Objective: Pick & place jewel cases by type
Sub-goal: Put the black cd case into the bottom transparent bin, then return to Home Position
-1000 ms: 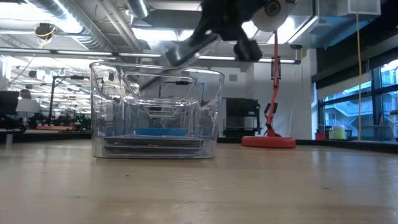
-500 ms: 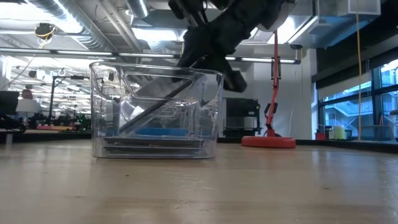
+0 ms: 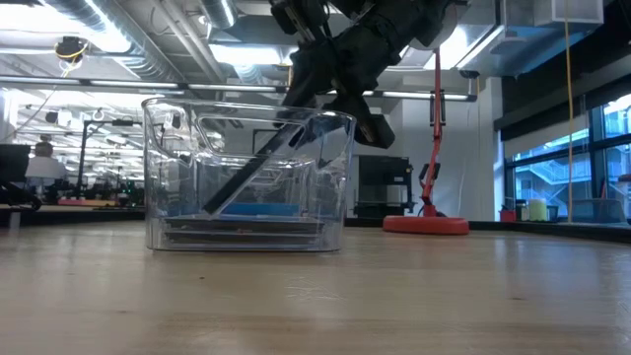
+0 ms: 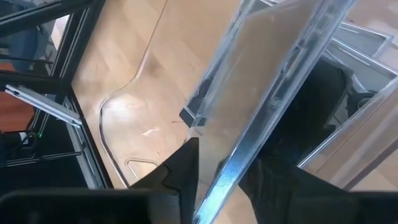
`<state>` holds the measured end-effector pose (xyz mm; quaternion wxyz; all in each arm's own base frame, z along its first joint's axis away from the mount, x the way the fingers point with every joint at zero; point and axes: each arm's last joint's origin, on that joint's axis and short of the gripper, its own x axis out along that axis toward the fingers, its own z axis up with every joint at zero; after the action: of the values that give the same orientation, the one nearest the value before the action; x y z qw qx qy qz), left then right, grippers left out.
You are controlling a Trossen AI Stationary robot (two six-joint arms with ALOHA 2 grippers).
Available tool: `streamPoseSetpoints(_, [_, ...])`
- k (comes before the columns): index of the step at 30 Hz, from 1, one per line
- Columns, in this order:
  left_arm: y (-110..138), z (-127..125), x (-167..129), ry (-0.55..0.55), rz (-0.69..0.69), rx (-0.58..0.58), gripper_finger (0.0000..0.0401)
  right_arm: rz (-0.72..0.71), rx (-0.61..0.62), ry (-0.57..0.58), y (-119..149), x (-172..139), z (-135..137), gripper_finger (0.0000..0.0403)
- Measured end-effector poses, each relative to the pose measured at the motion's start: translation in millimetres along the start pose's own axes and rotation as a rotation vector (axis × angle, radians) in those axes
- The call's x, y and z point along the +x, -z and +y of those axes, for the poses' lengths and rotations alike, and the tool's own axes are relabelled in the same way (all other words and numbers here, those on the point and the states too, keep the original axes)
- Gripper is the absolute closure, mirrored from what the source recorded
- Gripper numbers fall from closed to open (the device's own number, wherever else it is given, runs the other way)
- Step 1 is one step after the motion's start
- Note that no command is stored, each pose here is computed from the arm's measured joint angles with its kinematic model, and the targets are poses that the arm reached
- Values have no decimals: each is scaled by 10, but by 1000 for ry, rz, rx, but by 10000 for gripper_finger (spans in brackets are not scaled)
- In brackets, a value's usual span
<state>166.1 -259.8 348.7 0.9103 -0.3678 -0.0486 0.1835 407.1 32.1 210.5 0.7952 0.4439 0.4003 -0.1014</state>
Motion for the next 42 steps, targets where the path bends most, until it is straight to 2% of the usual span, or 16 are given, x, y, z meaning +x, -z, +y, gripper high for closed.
streamPoseSetpoints(7, [0, 0, 0, 0, 0, 1, 189, 11, -19, 16, 8, -1, -18, 231])
streamPoseSetpoints(12, [3, -1, 0, 4, 11, 1, 186, 40, -18, 79, 25, -7, -86, 196])
streamPoseSetpoints(18, [8, 11, -1, 3, 13, 20, 185, 25, -32, 130, 31, -17, -116, 185])
streamPoseSetpoints(24, [43, 86, -2, 1, 52, 133, 185, 30, -61, 152, 41, -112, -107, 185])
streamPoseSetpoints(27, [61, 84, -3, 19, 111, 134, 185, -37, -134, 123, 37, -314, 13, 185])
streamPoseSetpoints(31, [55, 92, 62, 6, 110, 133, 188, -179, -298, 84, 120, -759, 268, 185])
streamPoseSetpoints(34, [4, 110, 166, -8, 136, 121, 188, -206, -376, 26, 238, -1108, 406, 185])
streamPoseSetpoints(37, [-35, 145, 321, -24, 182, 184, 189, -292, -446, 31, 445, -1410, 539, 185])
streamPoseSetpoints(42, [-119, 228, 552, -79, 188, 256, 187, -427, -586, 34, 942, -1785, 754, 185])
